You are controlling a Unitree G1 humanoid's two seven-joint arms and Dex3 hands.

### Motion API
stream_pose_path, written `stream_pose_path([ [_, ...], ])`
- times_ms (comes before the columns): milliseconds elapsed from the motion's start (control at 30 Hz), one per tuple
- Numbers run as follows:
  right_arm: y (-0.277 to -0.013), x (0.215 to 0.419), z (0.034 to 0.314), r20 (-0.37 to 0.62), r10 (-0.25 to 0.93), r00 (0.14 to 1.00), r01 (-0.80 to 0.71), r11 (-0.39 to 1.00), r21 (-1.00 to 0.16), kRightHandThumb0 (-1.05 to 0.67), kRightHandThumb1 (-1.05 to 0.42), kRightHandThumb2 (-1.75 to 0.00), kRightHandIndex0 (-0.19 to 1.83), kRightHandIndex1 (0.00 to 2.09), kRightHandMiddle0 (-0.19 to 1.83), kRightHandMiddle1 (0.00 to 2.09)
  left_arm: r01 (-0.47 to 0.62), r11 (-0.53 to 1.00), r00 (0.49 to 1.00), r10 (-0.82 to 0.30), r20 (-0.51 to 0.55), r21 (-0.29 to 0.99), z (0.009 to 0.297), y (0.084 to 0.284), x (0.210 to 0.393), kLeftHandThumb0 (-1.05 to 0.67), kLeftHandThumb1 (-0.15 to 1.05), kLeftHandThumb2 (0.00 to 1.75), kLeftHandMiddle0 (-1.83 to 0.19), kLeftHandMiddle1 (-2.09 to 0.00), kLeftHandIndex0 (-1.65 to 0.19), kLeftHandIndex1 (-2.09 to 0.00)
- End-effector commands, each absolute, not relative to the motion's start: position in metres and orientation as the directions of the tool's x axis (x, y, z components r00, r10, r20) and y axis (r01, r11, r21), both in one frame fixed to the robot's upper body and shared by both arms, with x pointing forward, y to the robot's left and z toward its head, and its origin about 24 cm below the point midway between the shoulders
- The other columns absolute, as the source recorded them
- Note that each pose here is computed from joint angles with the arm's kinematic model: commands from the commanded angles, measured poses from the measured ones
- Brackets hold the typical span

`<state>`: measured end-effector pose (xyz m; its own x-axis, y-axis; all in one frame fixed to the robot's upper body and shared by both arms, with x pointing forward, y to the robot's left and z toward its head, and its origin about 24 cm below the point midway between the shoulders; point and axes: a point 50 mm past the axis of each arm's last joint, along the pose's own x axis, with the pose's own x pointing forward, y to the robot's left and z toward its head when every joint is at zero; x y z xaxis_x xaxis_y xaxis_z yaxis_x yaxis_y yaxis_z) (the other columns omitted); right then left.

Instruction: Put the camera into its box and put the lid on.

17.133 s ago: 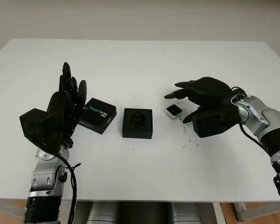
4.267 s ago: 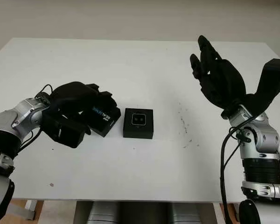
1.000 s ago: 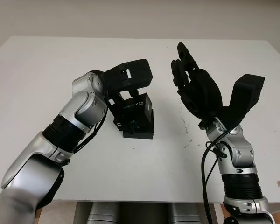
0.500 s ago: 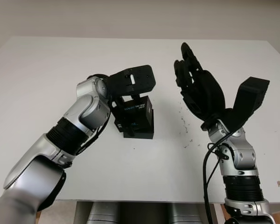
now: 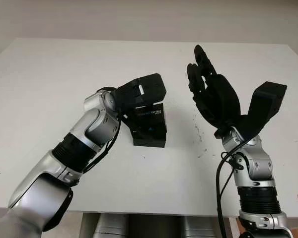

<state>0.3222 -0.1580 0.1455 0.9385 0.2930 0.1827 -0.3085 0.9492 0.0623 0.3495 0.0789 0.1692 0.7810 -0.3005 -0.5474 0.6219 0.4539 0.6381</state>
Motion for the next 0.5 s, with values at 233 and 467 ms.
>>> stream_pose_path([
  [233, -0.157, 0.322, 0.151, 0.21, 0.298, 0.931, -0.314, 0.948, 0.048, -0.66, -1.05, -0.55, -0.19, 0.0, -0.19, 0.0, 0.67, 0.379, 0.742, -0.368, -0.56, 0.639, 0.17, 0.059, 0.339, -0.49, 1.05, 0.22, 0.19, -0.86, 0.19, -0.82],
  [467, -0.157, 0.322, 0.152, 0.207, 0.297, 0.932, -0.311, 0.95, 0.036, -0.66, -1.05, -0.56, -0.19, 0.0, -0.19, 0.0, 0.685, 0.322, 0.725, -0.384, -0.571, 0.653, 0.173, 0.062, 0.334, -0.48, 1.05, 0.2, 0.19, -0.63, 0.19, -0.42],
])
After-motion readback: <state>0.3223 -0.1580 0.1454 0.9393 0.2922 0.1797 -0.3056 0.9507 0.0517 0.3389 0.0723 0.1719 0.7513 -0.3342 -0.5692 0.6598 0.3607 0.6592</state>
